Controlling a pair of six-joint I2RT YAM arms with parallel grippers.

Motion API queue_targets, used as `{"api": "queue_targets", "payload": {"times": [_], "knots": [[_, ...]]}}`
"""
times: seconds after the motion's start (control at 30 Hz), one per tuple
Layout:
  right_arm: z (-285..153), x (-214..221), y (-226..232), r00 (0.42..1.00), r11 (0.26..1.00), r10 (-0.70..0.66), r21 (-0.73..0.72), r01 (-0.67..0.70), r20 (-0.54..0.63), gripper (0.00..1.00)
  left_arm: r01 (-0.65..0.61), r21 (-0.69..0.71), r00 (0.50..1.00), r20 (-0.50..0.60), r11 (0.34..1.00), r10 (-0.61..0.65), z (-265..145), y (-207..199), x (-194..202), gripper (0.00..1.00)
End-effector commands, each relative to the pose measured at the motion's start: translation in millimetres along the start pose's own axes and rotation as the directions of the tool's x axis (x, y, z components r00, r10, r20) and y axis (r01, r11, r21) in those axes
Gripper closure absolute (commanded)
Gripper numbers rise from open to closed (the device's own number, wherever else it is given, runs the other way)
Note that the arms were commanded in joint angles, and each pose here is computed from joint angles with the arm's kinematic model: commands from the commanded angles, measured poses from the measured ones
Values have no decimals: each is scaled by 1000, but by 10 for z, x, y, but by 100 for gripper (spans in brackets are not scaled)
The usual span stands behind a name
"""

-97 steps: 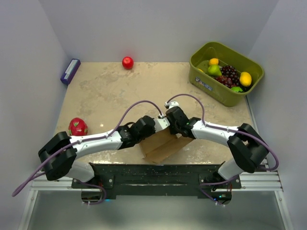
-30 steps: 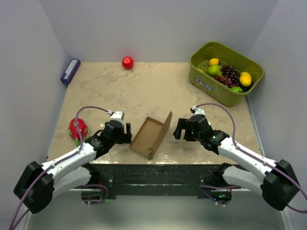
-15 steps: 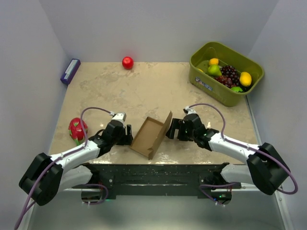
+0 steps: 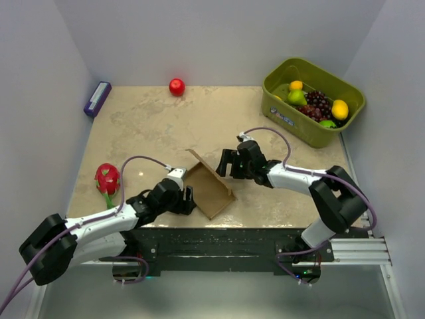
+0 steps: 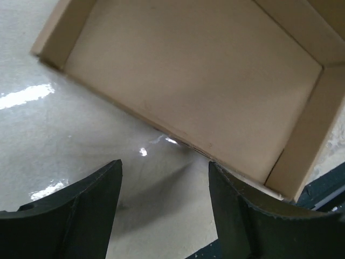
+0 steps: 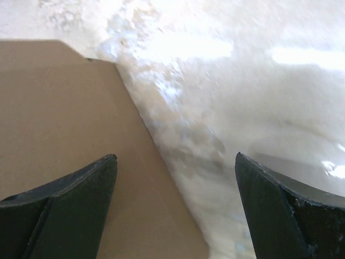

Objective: Fold the paper box

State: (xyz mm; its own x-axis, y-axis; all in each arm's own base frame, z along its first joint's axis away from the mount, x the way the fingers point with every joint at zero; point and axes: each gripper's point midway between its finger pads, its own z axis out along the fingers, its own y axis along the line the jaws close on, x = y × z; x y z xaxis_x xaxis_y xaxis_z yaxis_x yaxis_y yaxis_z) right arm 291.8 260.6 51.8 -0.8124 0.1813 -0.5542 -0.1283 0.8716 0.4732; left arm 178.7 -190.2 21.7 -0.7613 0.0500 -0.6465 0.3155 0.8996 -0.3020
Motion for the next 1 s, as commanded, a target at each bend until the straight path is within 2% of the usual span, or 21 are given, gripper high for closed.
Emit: {"api": "queue_targets", "payload": {"times": [0.0, 0.13, 0.3, 0.47, 0.57, 0.6, 0.63, 0.67, 0.7, 0.77, 0.8, 0.87, 0.9, 0.97], "knots": [[161, -251, 294, 999, 995, -38, -86, 41, 35, 6, 29, 104, 999, 41, 994, -33, 25, -226, -62, 31], [240, -407, 391, 997, 994, -63, -86, 67, 49, 6, 17, 109, 997, 78, 994, -26, -24, -256, -177, 30], [137, -723, 241, 994, 997, -55, -45, 60, 90, 5, 0, 35, 994, 112, 999, -3, -138, -128, -282, 26], [-313, -1139, 16, 980, 998, -55, 10, 54, 192, 3, -28, 57, 983, 185, 998, 17, -312, -221, -645, 22], [-615, -1217, -167, 972, 997, -59, 56, 48, 227, 2, -56, 105, 973, 229, 993, 31, -449, -308, -992, 21], [-709, -1224, -209, 970, 997, -64, 63, 50, 237, 2, -67, 125, 963, 269, 990, 31, -553, -372, -1218, 20], [-768, -1151, -291, 972, 996, -59, 76, 43, 229, 1, -56, 105, 962, 272, 993, 25, -590, -270, -1330, 20], [-842, -1087, -388, 974, 995, -53, 99, 32, 220, 1, -100, 126, 958, 281, 987, 61, -655, -295, -1424, 20], [-1047, -1142, -388, 961, 994, -55, 104, 27, 273, 1, -122, 125, 941, 329, 985, 74, -801, -338, -1683, 20], [-1178, -921, -533, 967, 990, -46, 139, 11, 250, 1, -167, 69, 936, 323, 983, 137, -875, -218, -1834, 19], [-1354, -918, -524, 956, 991, -37, 132, -2, 290, 1, -192, 61, 922, 354, 979, 159, -990, -255, -2018, 19], [-1457, -664, -642, 966, 988, -16, 151, -24, 258, 1, -226, 16, 919, 337, 974, 207, -979, -138, -2109, 19], [-1595, -656, -623, 955, 991, -8, 131, -32, 295, 3, -231, 0, 912, 347, 973, 216, -1008, -113, -2206, 18], [-1596, -419, -739, 965, 987, 28, 146, -68, 260, 6, -214, -34, 921, 326, 976, 214, -926, 37, -2253, 18]]}}
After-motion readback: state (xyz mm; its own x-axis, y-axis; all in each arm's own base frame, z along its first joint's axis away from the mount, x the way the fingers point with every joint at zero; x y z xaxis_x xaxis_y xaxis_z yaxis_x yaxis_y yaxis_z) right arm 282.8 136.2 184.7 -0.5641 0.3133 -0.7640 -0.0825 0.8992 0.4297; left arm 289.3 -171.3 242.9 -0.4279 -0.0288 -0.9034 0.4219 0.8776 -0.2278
